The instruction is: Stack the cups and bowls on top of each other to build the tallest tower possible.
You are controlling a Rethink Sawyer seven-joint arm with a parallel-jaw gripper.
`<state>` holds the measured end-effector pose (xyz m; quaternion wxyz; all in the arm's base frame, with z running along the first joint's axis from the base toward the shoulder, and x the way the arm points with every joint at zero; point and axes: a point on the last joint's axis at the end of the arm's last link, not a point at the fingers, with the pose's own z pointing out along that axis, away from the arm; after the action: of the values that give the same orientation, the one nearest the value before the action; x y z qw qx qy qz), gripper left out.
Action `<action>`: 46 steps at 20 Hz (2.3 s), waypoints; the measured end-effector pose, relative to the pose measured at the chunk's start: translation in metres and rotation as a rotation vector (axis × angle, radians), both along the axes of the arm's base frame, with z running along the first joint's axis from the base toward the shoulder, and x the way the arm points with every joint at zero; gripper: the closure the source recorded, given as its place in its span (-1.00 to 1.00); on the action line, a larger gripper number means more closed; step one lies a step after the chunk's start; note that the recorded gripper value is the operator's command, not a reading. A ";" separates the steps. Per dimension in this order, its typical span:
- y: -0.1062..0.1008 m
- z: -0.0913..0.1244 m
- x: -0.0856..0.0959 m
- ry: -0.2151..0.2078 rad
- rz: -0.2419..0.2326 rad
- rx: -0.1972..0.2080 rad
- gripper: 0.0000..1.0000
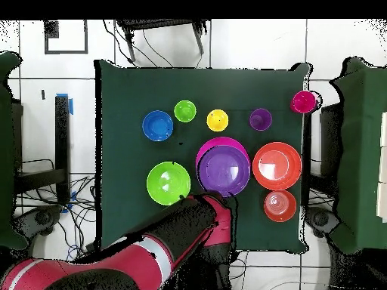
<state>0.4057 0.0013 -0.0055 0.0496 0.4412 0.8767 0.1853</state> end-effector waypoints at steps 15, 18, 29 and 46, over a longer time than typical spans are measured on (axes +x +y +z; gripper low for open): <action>0.007 -0.008 -0.003 0.002 0.033 0.011 -1.00; 0.007 -0.008 -0.003 0.001 0.032 0.011 -1.00; 0.009 -0.007 -0.001 -0.007 0.021 0.013 1.00; 0.005 0.012 0.014 -0.060 -0.007 0.066 1.00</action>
<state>0.4199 0.0059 0.0063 0.0621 0.4399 0.8667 0.2269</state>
